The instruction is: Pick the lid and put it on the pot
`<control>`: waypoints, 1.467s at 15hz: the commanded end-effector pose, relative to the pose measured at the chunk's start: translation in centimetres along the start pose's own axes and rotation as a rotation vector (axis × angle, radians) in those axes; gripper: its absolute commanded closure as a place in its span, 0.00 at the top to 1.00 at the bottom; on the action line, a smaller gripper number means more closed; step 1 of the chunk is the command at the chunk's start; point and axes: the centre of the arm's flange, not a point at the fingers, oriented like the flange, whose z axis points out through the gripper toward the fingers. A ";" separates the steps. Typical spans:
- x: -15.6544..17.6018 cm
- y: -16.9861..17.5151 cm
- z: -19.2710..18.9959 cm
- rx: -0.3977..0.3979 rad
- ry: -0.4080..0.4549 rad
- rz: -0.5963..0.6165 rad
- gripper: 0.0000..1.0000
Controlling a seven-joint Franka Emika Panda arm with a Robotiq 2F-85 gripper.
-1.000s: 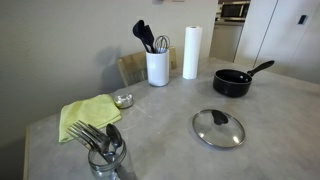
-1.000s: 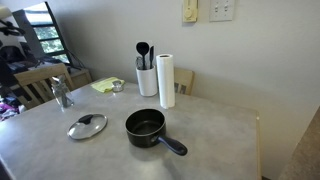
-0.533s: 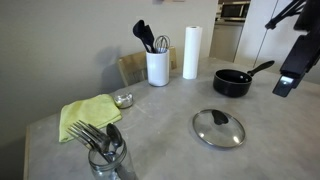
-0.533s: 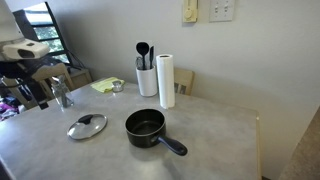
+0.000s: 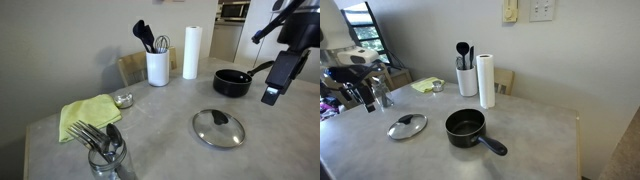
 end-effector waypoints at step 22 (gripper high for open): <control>8.0 0.6 10.7 -0.080 0.011 0.232 1.00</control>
